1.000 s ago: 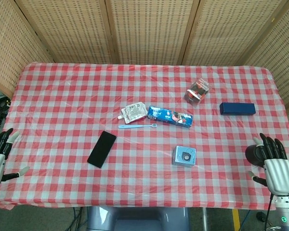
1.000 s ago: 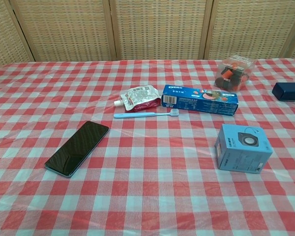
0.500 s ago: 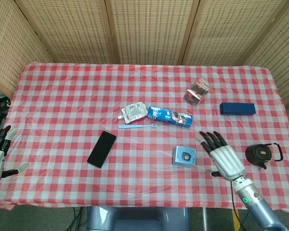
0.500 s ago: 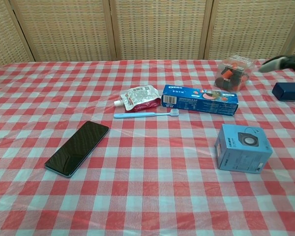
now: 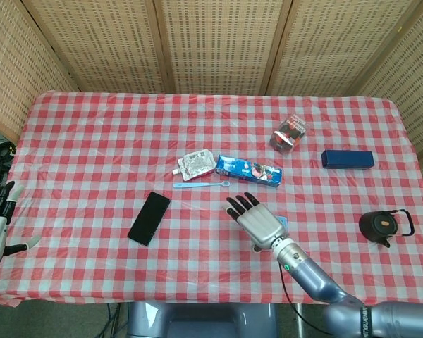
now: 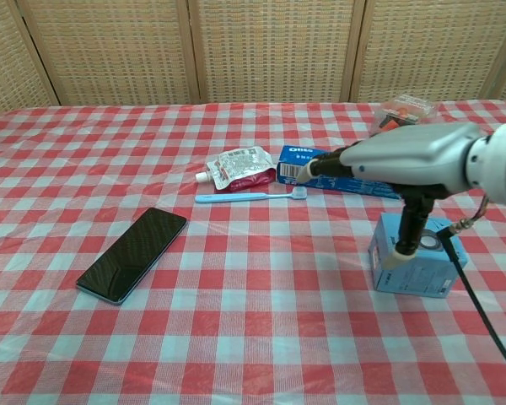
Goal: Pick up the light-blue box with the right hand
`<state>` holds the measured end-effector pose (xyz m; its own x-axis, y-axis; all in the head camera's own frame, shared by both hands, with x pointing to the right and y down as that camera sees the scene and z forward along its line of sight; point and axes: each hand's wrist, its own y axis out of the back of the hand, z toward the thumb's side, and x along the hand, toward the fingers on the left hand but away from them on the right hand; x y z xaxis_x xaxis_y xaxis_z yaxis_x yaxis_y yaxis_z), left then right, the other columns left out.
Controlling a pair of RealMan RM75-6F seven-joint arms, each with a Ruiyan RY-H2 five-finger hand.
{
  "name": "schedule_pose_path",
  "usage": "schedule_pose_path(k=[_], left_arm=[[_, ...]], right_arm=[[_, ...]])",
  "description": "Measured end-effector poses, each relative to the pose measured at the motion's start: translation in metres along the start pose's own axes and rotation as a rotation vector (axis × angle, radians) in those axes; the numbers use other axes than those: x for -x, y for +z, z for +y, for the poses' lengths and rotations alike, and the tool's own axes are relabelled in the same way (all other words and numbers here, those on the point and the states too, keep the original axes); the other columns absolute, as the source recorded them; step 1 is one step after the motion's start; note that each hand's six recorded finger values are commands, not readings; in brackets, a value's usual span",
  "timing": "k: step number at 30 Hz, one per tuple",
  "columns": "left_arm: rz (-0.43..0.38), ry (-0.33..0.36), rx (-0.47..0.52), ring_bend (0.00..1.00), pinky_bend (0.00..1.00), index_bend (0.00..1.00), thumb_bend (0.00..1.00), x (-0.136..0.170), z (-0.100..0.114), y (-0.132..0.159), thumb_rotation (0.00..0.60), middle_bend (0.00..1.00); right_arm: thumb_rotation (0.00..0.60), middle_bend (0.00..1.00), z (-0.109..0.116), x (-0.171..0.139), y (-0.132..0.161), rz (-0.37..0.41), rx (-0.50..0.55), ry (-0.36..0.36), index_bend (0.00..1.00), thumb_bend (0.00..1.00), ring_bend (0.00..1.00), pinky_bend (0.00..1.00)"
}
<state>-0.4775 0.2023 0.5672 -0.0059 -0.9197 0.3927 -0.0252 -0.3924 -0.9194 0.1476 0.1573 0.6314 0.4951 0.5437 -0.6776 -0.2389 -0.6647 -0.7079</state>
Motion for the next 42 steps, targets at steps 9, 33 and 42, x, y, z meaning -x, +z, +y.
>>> schedule_pose_path(k=[9,33,42], left_arm=[[0.005,-0.006,0.012,0.0,0.0,0.0,0.0,-0.002,0.0,-0.002,0.6,0.0],[0.003,-0.009,0.015,0.0,0.0,0.0,0.0,-0.003,0.001,-0.002,0.6,0.0],[0.002,-0.01,0.018,0.0,0.0,0.0,0.0,-0.002,0.001,-0.002,0.6,0.0]], right_arm=[[0.6,0.11,-0.022,0.033,0.014,-0.15,-0.09,0.136,0.09,0.0,0.08,0.15],[0.6,0.57,-0.034,0.04,-0.019,-0.321,-0.237,0.2,0.46,0.24,0.59,0.79],[0.6,0.58,-0.011,0.038,-0.006,-0.232,-0.228,0.068,0.47,0.27,0.6,0.79]])
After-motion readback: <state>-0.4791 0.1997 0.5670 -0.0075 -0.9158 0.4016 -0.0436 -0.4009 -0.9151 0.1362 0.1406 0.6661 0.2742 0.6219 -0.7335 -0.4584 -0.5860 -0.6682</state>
